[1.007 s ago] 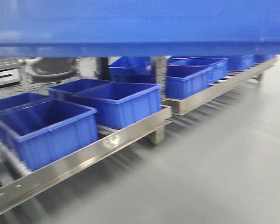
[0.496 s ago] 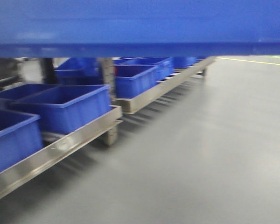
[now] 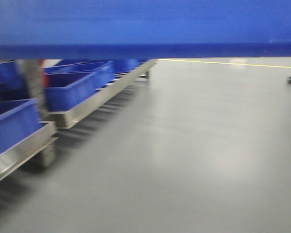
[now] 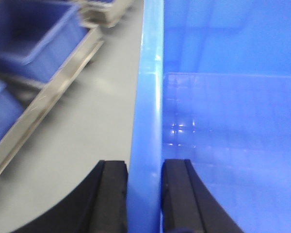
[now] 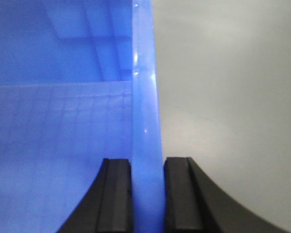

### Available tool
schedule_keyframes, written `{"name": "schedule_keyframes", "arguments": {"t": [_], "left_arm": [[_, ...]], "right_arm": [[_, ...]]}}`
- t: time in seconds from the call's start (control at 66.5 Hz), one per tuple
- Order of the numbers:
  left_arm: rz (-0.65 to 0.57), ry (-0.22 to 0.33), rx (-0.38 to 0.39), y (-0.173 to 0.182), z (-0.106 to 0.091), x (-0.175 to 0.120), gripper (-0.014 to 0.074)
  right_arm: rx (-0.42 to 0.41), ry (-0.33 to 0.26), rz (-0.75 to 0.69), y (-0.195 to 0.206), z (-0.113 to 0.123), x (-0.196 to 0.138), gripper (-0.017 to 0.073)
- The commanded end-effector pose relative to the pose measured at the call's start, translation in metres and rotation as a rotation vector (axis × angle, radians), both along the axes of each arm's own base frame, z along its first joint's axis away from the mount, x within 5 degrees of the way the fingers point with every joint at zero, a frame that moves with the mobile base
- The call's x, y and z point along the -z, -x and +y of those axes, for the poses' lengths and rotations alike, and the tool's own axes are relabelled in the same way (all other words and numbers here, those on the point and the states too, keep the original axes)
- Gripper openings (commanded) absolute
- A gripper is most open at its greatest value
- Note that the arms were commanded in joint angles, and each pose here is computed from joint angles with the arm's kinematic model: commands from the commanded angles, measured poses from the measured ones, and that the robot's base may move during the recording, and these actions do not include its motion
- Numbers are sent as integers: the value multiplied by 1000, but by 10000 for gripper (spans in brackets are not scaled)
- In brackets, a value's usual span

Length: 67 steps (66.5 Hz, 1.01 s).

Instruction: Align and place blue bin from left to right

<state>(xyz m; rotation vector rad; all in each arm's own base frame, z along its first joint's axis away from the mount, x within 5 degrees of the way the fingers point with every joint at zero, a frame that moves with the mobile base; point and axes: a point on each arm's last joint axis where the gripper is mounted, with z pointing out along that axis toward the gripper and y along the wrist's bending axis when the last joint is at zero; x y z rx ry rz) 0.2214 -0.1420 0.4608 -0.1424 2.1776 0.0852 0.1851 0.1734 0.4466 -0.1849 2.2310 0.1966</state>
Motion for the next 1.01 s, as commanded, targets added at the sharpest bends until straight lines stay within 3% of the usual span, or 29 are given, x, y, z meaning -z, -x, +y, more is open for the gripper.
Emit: {"name": "schedule_keyframes", "arguments": {"t": [0.0, 0.992], "left_arm": [[-90, 57, 66, 1, -8, -10, -111], [-90, 57, 66, 1, -8, -10, -111]], "right_arm": [[-66, -92, -88, 3, 5, -14, -78], [-66, -92, -88, 3, 5, -14, -78]]}}
